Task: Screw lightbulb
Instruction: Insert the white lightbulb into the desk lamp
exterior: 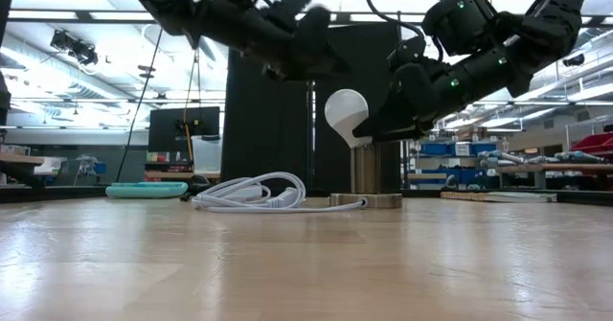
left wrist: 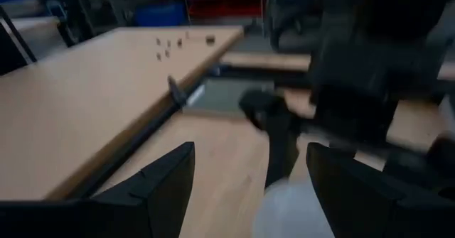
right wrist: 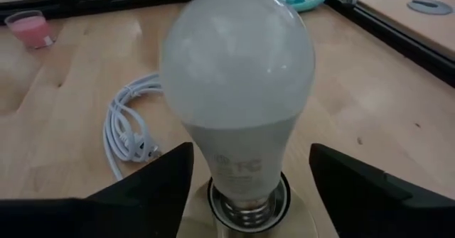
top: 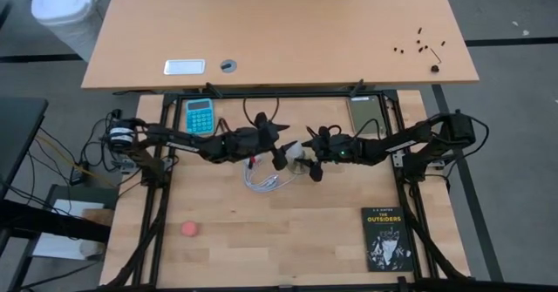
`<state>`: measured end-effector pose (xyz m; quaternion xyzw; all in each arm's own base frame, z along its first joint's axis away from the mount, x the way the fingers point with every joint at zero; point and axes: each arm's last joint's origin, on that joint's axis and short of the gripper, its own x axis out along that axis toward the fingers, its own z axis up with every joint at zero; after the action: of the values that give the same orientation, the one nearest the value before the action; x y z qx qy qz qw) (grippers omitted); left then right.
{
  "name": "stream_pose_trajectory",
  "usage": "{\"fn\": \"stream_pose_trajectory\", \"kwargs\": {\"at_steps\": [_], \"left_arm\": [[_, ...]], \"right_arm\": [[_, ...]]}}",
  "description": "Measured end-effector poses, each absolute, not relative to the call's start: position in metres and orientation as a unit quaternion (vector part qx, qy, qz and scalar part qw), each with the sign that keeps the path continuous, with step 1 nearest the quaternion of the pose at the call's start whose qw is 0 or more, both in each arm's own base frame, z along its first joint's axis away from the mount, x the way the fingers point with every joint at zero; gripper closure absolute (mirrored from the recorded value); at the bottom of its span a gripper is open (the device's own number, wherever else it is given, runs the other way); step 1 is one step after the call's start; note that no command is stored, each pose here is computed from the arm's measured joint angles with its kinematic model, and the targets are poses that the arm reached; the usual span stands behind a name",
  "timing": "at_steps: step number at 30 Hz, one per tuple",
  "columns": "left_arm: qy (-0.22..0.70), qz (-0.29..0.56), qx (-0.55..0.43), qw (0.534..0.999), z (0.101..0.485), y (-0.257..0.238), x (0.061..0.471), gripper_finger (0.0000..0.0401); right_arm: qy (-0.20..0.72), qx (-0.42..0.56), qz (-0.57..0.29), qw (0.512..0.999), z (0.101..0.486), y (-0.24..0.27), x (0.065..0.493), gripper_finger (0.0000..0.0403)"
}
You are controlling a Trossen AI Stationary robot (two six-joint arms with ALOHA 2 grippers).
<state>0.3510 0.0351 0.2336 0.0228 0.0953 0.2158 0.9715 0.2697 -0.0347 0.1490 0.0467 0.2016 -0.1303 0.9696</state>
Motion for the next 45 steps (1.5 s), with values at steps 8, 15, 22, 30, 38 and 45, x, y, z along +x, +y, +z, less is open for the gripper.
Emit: {"fn": "stream_pose_trajectory", "kwargs": {"at_steps": [8, 15, 22, 30, 38, 45], "left_arm": [[0.101, 0.210, 0.018, 0.972, 0.265, 0.029, 0.328, 0.0126], [0.192, 0.193, 0.016, 0.962, 0.239, 0.017, 0.323, 0.0126], [0.223, 0.201, 0.037, 0.953, 0.216, 0.030, 0.312, 0.0126], [0.237, 0.204, 0.020, 0.950, 0.211, 0.058, 0.303, 0.0126], [0.145, 0.206, -0.154, 0.955, 0.258, 0.070, 0.273, 0.0126], [0.046, 0.214, -0.201, 0.955, 0.307, 0.067, 0.259, 0.0126]], "right_arm": [[0.222, 0.045, -0.127, 0.966, 0.154, -0.032, 0.264, 0.0107], [0.271, 0.043, -0.140, 0.951, 0.164, -0.026, 0.246, 0.0107], [0.262, 0.076, -0.157, 0.949, 0.181, -0.027, 0.232, 0.0107], [0.306, 0.160, -0.202, 0.917, 0.201, -0.034, 0.211, 0.0107], [0.287, 0.220, -0.162, 0.918, 0.280, -0.032, 0.211, 0.0108], [0.213, 0.235, -0.164, 0.934, 0.342, -0.043, 0.227, 0.0108]]}}
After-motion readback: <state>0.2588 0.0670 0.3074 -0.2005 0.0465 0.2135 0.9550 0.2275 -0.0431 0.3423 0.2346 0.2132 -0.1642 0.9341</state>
